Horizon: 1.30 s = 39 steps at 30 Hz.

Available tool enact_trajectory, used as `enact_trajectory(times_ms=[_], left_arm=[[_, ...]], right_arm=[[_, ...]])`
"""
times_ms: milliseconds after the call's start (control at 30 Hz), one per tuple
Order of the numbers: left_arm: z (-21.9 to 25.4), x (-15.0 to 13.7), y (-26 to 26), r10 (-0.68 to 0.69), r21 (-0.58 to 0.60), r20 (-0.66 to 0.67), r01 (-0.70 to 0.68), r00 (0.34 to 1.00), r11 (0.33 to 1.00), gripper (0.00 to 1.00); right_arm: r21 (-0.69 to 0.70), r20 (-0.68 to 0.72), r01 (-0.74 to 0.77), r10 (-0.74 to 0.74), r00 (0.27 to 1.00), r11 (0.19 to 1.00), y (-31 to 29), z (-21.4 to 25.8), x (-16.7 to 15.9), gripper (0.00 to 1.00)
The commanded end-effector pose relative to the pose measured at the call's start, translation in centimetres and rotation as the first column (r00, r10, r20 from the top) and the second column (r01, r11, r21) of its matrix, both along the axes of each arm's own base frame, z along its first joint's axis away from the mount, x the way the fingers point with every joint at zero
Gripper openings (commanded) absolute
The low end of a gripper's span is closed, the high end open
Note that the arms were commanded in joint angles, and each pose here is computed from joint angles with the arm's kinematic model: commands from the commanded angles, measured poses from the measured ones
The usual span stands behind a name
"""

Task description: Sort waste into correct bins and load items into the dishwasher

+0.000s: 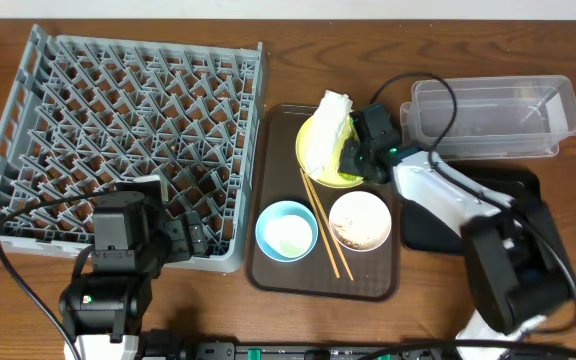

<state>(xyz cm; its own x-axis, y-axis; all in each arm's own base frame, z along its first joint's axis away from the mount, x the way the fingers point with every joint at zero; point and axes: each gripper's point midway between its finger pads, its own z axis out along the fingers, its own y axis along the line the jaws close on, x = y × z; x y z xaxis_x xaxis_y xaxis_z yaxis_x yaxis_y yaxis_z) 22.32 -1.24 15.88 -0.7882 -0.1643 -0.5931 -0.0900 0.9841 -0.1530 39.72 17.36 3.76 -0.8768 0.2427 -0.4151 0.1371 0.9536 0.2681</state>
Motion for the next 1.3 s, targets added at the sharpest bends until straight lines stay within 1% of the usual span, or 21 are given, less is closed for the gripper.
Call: enact_trajectory(times_ms=[0, 100, 167, 233, 300, 333, 400, 433, 467, 567, 633, 700, 800, 900, 1000, 1033, 1133, 1200, 1267], left_arm=[[1.0, 0.3, 0.0, 0.005, -0.008, 0.024, -0.005, 1.000, 1.000, 0.93], [1.0, 0.3, 0.0, 0.005, -0.008, 0.024, -0.005, 1.000, 1.000, 0.94], [1.0, 0.3, 0.0, 0.005, -0.008, 0.024, -0.005, 1.000, 1.000, 0.93], [1.0, 0.3, 0.0, 0.005, -0.008, 0.024, -0.005, 1.000, 1.000, 0.93], [1.0, 0.3, 0.0, 0.005, -0.008, 0.024, -0.005, 1.000, 1.000, 0.93], [1.0, 0.3, 0.0, 0.005, -0.008, 0.024, -0.005, 1.000, 1.000, 0.93], [1.0, 0.3, 0.0, 0.005, -0.008, 0.024, -0.005, 1.000, 1.000, 0.93], [1.0, 0.3, 0.0, 0.005, -0.008, 0.024, -0.005, 1.000, 1.000, 0.93], [1.0, 0.3, 0.0, 0.005, -0.008, 0.025, -0.005, 1.000, 1.000, 0.93], [1.1, 0.4, 0.0, 0.005, -0.008, 0.030, -0.005, 1.000, 1.000, 0.93], [1.2, 0.5, 0.0, 0.005, -0.008, 0.035, -0.005, 0.999, 1.000, 0.93], [1.2, 0.6, 0.0, 0.005, -0.008, 0.039, -0.005, 0.999, 1.000, 0.93], [1.2, 0.6, 0.0, 0.005, -0.008, 0.038, -0.005, 0.999, 1.000, 0.93], [1.2, 0.6, 0.0, 0.005, -0.008, 0.038, -0.005, 0.999, 1.000, 0.93], [1.2, 0.6, 0.0, 0.005, -0.008, 0.038, -0.005, 0.999, 1.000, 0.94], [1.2, 0.6, 0.0, 0.005, -0.008, 0.038, -0.005, 0.999, 1.000, 0.93], [1.2, 0.6, 0.0, 0.005, -0.008, 0.038, -0.005, 0.999, 1.000, 0.94], [1.2, 0.6, 0.0, 0.005, -0.008, 0.038, -0.005, 0.999, 1.000, 0.93], [1.2, 0.6, 0.0, 0.005, -0.008, 0.038, -0.005, 0.999, 1.000, 0.94]], right_arm=[[-0.008, 0.230, 0.149, -0.143, 0.962, 0.989, -4.6, 8.5, 3.1, 0.01], [-0.013, 0.328, 0.262, -0.244, 0.913, 0.965, -8.5, 12.3, 3.7, 0.01], [-0.020, 0.369, 0.338, -0.307, 0.877, 0.941, -11.2, 13.8, 3.9, 0.01], [-0.010, 0.380, 0.427, -0.392, 0.838, 0.904, -14.1, 14.4, 3.9, 0.01], [0.018, 0.362, 0.504, -0.475, 0.802, 0.864, -16.3, 14.2, 3.7, 0.01], [0.043, 0.350, 0.541, -0.520, 0.779, 0.840, -17.2, 14.0, 3.8, 0.10], [0.095, 0.346, 0.553, -0.548, 0.761, 0.828, -17.9, 14.0, 4.4, 0.43], [0.123, 0.354, 0.527, -0.533, 0.768, 0.841, -17.6, 14.4, 5.0, 0.49], [0.136, 0.378, 0.460, -0.475, 0.795, 0.878, -16.9, 15.0, 5.7, 0.52], [0.171, 0.468, 0.213, -0.269, 0.842, 0.962, -13.0, 17.3, 7.2, 0.52], [0.179, 0.515, 0.072, -0.156, 0.843, 0.981, -10.0, 18.5, 7.4, 0.54], [0.161, 0.530, -0.004, -0.083, 0.844, 0.987, -7.6, 18.7, 7.1, 0.55], [0.072, 0.535, -0.138, 0.078, 0.841, 0.988, -3.2, 17.8, 6.1, 0.57], [0.013, 0.496, -0.157, 0.129, 0.858, 0.988, -0.5, 15.4, 5.5, 0.64], [-0.043, 0.436, -0.160, 0.162, 0.885, 0.986, 1.7, 12.0, 4.9, 0.67], [-0.057, 0.401, -0.192, 0.199, 0.894, 0.980, 3.3, 10.0, 4.5, 0.68], [-0.075, 0.349, -0.238, 0.249, 0.903, 0.968, 5.6, 6.4, 3.9, 0.73], [-0.086, 0.326, -0.234, 0.249, 0.912, 0.968, 6.2, 4.6, 3.8, 0.73], [-0.103, 0.294, -0.190, 0.212, 0.932, 0.976, 6.0, 2.5, 3.8, 0.73]])
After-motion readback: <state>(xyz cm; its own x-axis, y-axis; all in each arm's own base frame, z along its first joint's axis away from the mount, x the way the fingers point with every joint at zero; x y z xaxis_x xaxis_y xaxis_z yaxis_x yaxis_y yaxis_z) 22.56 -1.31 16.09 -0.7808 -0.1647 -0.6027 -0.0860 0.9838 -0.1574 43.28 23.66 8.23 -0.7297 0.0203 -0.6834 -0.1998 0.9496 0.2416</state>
